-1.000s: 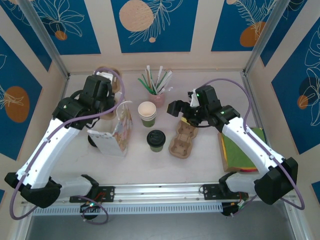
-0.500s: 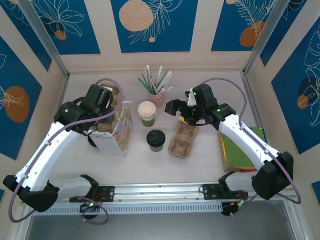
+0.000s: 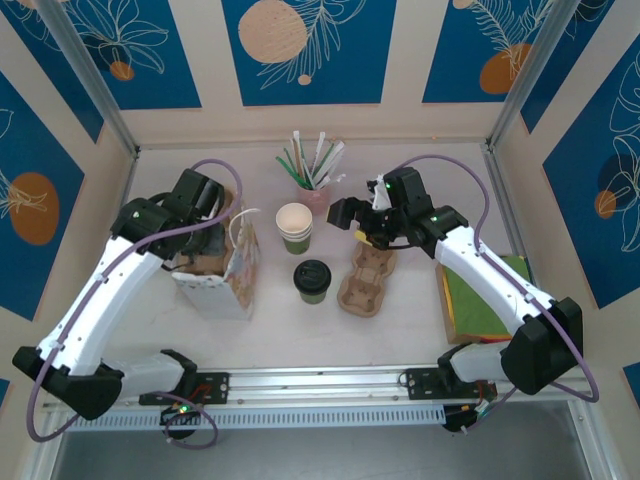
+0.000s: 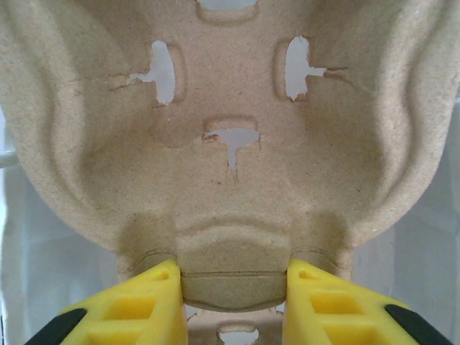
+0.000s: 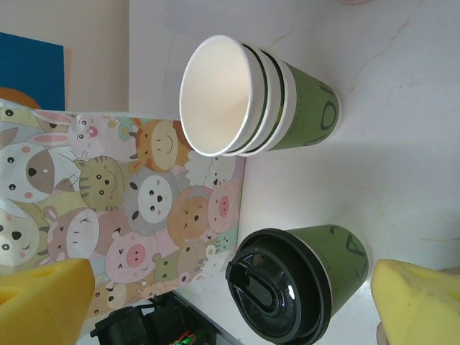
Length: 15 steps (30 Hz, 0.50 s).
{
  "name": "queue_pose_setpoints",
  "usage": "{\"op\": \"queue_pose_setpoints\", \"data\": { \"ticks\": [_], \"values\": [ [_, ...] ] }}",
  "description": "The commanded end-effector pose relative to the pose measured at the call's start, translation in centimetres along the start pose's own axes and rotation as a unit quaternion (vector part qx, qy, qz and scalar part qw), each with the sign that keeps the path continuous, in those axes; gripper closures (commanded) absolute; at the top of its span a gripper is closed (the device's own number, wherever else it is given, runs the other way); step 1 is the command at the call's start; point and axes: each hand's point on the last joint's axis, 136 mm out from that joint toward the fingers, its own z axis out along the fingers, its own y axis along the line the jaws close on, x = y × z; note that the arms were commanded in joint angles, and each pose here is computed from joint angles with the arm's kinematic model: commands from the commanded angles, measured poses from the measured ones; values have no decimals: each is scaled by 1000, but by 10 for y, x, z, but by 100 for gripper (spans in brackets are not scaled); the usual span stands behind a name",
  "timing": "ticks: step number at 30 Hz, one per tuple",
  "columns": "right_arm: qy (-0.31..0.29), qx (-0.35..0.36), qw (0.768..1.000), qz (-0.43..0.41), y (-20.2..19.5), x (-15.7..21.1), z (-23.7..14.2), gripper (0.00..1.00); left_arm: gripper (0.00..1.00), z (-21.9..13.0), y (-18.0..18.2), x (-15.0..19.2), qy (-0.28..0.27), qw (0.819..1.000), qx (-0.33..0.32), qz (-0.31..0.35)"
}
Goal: Pack the takeout coffee
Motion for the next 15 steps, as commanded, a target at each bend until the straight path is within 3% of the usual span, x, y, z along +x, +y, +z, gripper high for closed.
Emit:
{"op": "queue_pose_setpoints", "data": {
  "ticks": [1, 15],
  "values": [
    [1, -17, 1000, -11, 7, -2, -4, 1, 70, 0, 4, 7, 29, 999, -2, -18],
    [-1, -14, 1000, 1, -2, -2, -4, 1, 71, 21, 1, 13, 93, 995, 6, -24]
  ]
}}
